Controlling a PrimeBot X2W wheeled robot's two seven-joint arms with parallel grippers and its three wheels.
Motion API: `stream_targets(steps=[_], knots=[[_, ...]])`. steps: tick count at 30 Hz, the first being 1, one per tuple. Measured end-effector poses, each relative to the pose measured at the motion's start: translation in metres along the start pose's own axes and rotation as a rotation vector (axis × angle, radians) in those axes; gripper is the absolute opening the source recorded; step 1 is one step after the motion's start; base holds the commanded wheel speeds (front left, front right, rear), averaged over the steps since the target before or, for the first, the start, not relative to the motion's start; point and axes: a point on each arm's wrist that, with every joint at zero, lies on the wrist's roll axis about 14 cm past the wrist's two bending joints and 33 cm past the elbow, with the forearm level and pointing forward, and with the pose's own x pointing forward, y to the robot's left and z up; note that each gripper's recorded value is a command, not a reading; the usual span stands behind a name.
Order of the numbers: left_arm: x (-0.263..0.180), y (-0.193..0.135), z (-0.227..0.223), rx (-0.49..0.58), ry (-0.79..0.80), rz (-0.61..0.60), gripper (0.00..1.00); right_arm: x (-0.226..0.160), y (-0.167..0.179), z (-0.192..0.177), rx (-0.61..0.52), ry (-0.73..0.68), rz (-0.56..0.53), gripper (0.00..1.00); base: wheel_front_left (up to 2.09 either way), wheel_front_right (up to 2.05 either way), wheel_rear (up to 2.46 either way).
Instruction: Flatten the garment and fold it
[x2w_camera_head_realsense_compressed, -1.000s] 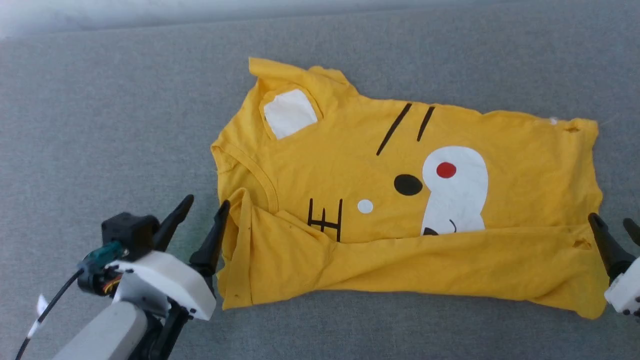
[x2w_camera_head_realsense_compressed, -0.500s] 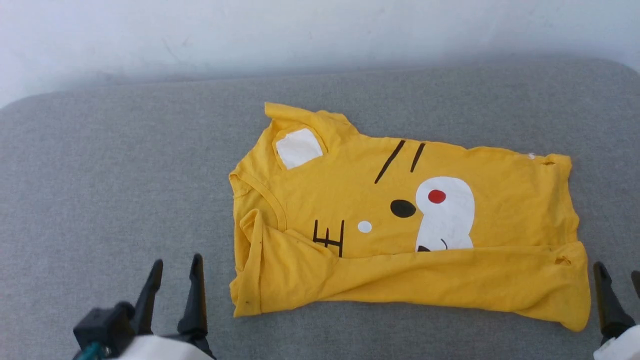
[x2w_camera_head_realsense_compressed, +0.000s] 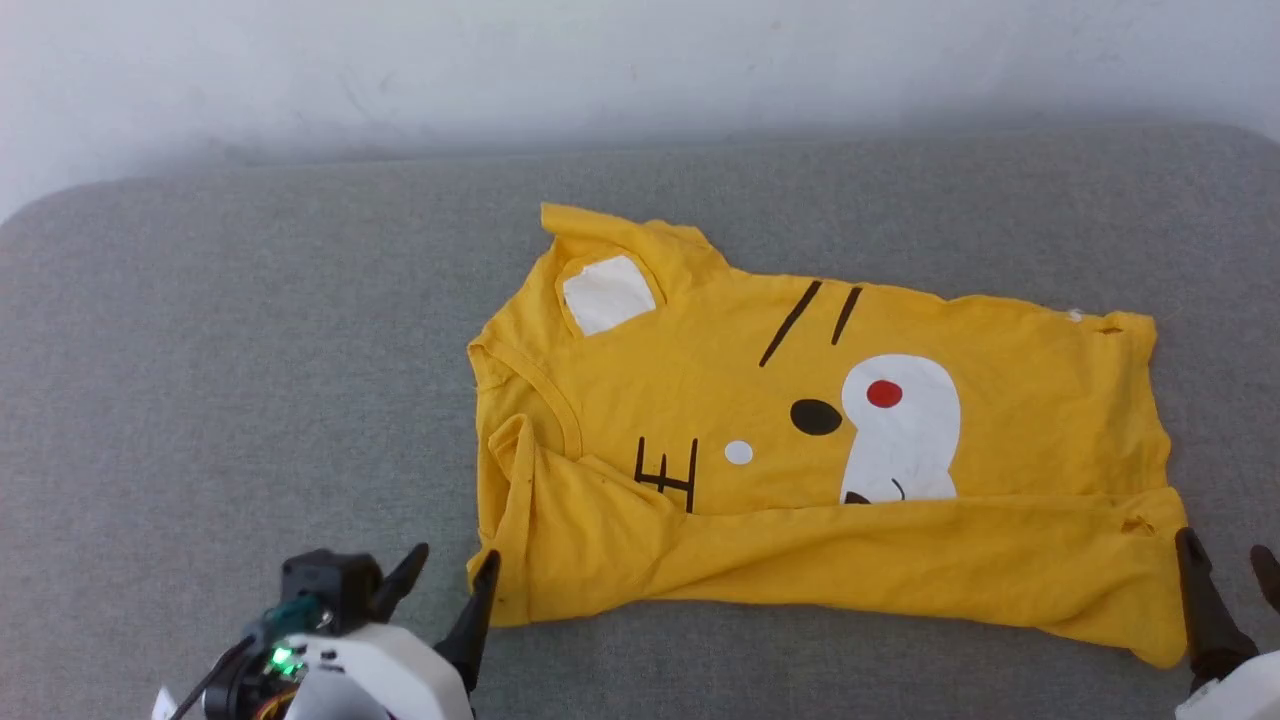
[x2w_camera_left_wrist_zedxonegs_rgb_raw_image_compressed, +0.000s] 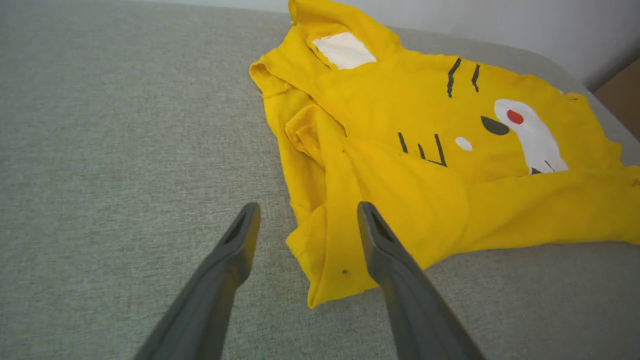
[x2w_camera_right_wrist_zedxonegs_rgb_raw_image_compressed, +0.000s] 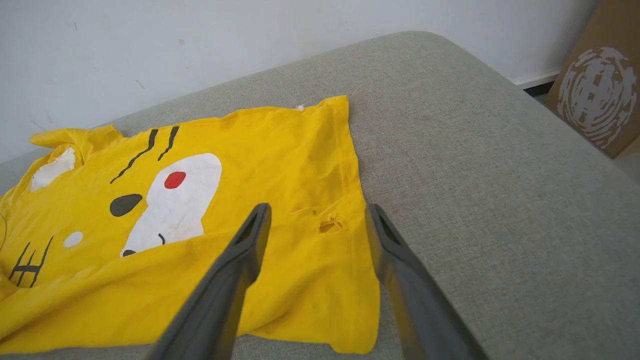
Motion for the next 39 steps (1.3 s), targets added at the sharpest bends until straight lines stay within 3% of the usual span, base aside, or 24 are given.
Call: stream_targets(steps=[4, 16, 18, 25, 30, 39], knots=[[0.014, 0.0, -0.019, 0.027, 0.157, -0.027, 1.0, 0.009, 0.005, -0.006, 0.001, 0.023, 0.011, 1.0, 0.0, 0.0, 0.0], [0.033, 0.002, -0.065, -0.022, 0.487, -0.037, 0.98, 0.024, -0.002, -0.026, 0.001, 0.091, -0.023, 1.0, 0.0, 0.0, 0.0], [0.036, 0.0, -0.065, -0.025, 0.503, -0.045, 0.0, 0.027, -0.001, -0.026, 0.001, 0.091, -0.022, 1.0, 0.0, 0.0, 0.0], [0.042, -0.007, -0.063, -0.072, 0.478, -0.041, 0.0, 0.034, 0.004, -0.019, -0.038, 0.096, -0.005, 1.0, 0.0, 0.0, 0.0], [0.039, -0.006, -0.061, -0.113, 0.422, -0.018, 0.0, 0.031, -0.013, -0.011, -0.089, 0.121, -0.044, 1.0, 0.0, 0.0, 0.0], [0.037, -0.005, -0.059, -0.14, 0.388, -0.006, 0.0, 0.016, -0.035, -0.063, -0.104, 0.359, -0.119, 1.0, 0.0, 0.0, 0.0]])
